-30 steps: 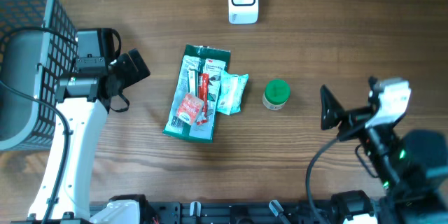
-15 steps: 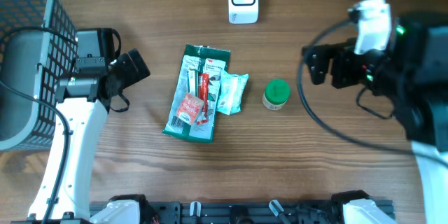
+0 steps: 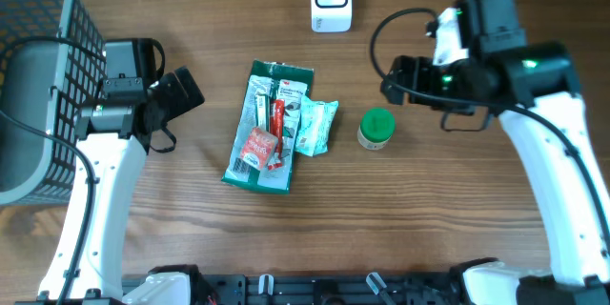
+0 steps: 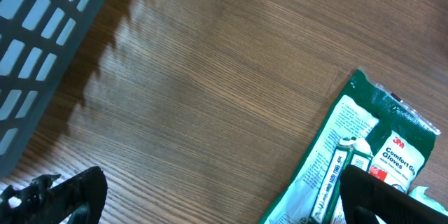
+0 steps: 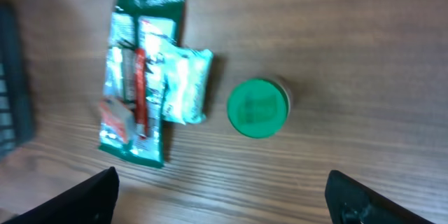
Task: Scan the item barcode
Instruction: 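Move the right gripper over the green-capped jar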
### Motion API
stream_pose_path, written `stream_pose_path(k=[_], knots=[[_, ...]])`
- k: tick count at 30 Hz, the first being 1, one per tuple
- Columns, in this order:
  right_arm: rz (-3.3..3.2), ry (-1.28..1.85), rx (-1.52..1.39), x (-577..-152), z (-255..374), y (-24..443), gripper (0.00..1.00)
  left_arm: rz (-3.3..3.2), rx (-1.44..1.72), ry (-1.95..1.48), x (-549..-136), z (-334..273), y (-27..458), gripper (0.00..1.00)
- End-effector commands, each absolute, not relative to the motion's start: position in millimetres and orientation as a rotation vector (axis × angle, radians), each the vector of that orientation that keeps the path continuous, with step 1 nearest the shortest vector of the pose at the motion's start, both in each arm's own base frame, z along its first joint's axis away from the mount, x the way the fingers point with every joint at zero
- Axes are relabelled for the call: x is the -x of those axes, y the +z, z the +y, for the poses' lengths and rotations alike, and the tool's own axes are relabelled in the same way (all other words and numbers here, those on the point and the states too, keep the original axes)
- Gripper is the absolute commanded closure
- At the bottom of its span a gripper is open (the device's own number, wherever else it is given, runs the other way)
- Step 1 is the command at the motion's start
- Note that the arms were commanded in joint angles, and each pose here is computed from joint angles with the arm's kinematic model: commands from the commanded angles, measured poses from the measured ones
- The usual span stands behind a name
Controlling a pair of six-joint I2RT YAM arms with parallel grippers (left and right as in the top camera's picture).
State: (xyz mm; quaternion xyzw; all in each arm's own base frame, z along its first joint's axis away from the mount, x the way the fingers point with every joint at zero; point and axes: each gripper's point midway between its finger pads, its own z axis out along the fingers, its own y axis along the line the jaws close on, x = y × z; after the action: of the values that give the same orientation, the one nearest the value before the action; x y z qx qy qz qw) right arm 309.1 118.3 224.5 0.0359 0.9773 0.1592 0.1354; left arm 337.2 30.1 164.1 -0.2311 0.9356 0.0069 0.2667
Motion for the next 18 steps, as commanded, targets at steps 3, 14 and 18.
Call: stream_pose_path(k=[3, 14, 18], knots=[[2.914, 0.307, -0.150, -313, 133, 193, 0.00, 2.523, 0.617, 0.036, -338, 33, 165, 0.00], [3.114, 0.188, -0.204, -310, 138, 128, 0.00, 2.523, 0.617, 0.035, -338, 33, 165, 0.00], [3.160, 0.097, -0.211, -311, 132, 106, 0.00, 2.523, 0.617, 0.035, -338, 33, 165, 0.00]])
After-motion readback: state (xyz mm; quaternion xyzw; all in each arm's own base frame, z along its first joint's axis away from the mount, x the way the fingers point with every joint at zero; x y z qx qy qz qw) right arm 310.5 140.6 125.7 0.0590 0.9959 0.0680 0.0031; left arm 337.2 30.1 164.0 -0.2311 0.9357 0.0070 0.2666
